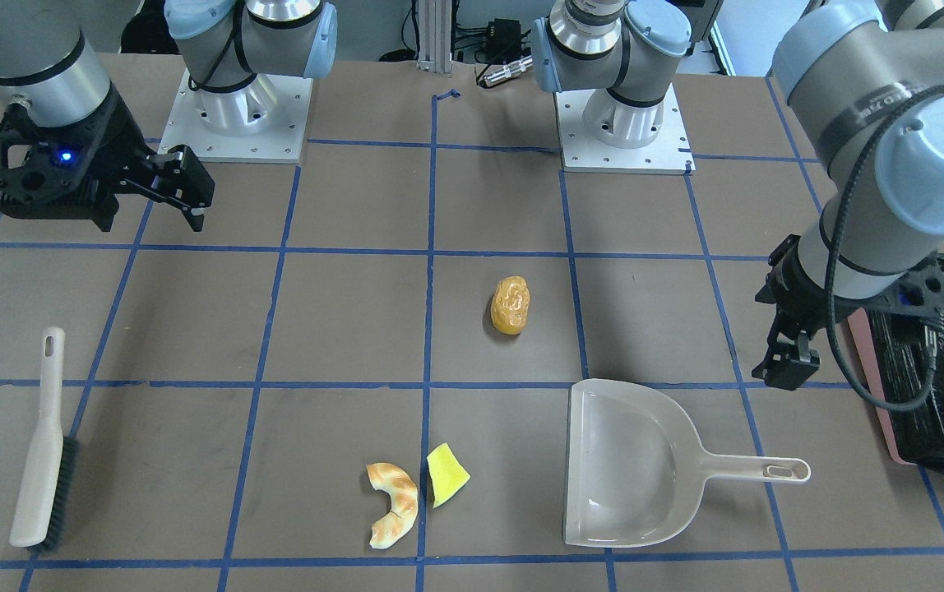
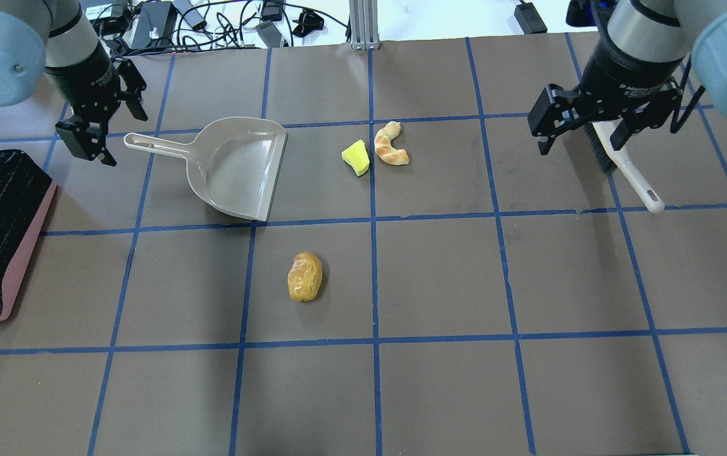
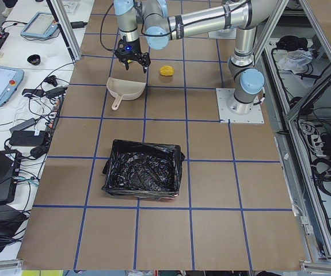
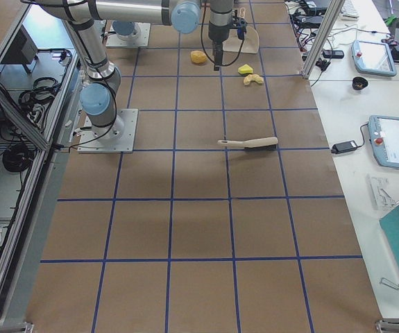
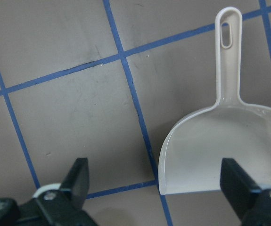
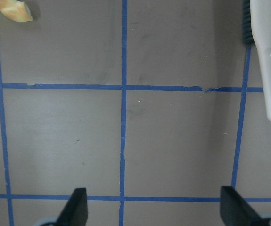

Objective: Sweep and dump trash into bin
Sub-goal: 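Grasp the dustpan handle with left gripper while right gripper grasps brush handle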

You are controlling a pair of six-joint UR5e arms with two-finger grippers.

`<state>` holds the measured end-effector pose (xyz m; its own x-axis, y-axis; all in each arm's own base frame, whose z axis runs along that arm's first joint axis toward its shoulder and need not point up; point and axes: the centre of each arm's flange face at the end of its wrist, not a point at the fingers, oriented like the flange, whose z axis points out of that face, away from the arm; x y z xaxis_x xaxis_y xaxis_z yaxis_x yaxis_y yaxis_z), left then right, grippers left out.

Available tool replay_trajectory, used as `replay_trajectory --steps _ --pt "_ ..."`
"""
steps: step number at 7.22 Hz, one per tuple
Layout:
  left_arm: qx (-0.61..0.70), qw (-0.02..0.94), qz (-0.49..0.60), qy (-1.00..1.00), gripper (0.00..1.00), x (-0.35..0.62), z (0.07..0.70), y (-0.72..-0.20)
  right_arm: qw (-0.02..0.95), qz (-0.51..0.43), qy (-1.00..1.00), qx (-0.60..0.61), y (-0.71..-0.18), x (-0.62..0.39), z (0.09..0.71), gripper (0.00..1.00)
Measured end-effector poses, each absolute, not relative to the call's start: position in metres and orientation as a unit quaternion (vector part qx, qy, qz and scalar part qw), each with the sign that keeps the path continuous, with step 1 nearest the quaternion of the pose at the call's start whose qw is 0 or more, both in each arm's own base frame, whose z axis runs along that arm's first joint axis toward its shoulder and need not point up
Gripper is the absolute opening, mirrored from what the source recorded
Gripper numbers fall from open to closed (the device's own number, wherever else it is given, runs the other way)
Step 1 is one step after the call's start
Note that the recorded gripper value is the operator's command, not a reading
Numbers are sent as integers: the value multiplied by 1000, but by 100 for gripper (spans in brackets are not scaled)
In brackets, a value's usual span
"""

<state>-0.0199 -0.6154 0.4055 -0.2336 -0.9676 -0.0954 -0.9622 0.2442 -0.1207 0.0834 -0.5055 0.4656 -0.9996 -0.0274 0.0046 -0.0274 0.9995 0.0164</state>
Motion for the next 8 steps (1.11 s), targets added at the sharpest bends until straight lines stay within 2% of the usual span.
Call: replay_trajectory --steps 3,5,8 --pt "-633 82 -39 769 99 -5 389 -688 6 12 -999 39 -526 36 423 96" --pt "-651 89 -43 753 96 4 363 -729 11 19 -998 61 -541 -2 388 98" --pt "-670 124 -25 731 96 8 309 -740 14 4 -998 61 -563 -35 346 99"
